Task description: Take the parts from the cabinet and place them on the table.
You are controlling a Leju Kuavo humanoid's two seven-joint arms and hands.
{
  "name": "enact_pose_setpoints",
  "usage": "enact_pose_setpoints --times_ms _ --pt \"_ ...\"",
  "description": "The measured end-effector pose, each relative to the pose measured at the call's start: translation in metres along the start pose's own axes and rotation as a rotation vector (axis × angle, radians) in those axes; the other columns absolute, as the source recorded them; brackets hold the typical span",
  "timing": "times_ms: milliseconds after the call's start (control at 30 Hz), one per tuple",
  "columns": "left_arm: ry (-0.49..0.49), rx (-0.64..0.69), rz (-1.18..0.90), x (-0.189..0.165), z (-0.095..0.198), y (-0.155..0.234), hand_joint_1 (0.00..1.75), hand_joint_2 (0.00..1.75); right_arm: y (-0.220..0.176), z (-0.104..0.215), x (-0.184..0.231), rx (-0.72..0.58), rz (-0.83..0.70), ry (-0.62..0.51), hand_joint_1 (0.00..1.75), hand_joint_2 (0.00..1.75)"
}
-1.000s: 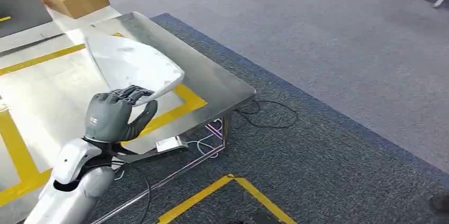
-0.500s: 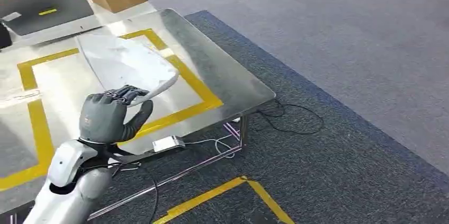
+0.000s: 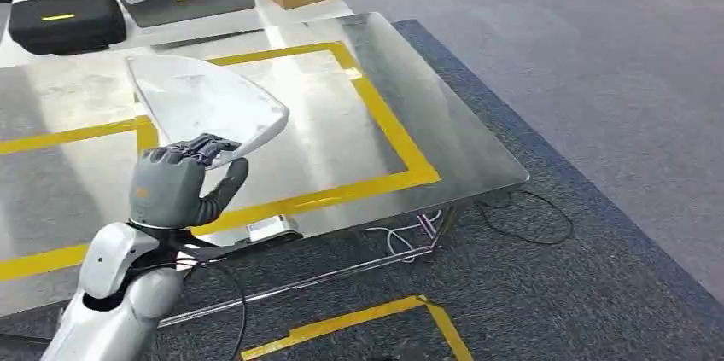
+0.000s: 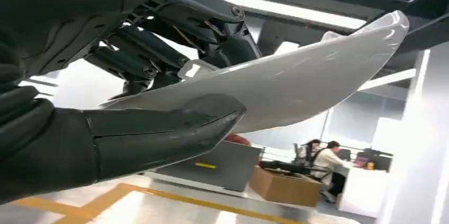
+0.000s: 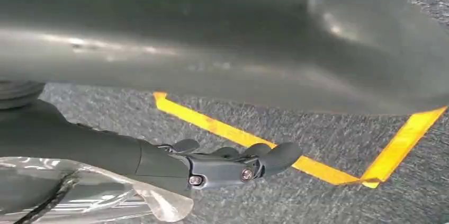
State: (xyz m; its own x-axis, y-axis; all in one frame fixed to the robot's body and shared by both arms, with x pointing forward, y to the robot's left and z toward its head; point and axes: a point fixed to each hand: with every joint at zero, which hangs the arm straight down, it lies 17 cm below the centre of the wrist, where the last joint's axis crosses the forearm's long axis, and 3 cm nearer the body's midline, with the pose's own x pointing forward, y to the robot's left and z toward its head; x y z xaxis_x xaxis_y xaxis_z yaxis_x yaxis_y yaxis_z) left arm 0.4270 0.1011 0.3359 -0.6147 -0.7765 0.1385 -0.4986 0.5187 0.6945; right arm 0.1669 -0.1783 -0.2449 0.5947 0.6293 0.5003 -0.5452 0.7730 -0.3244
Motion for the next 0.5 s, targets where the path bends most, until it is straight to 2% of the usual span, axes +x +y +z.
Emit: enact_pose_setpoints --times_ms 500 --pt "0.002 -0.004 -0.008 -0.0006 0.0006 -0.0003 1.75 1.75 -0.0015 -0.0013 0.0012 -0.007 -0.02 0.015 0.0 0.0"
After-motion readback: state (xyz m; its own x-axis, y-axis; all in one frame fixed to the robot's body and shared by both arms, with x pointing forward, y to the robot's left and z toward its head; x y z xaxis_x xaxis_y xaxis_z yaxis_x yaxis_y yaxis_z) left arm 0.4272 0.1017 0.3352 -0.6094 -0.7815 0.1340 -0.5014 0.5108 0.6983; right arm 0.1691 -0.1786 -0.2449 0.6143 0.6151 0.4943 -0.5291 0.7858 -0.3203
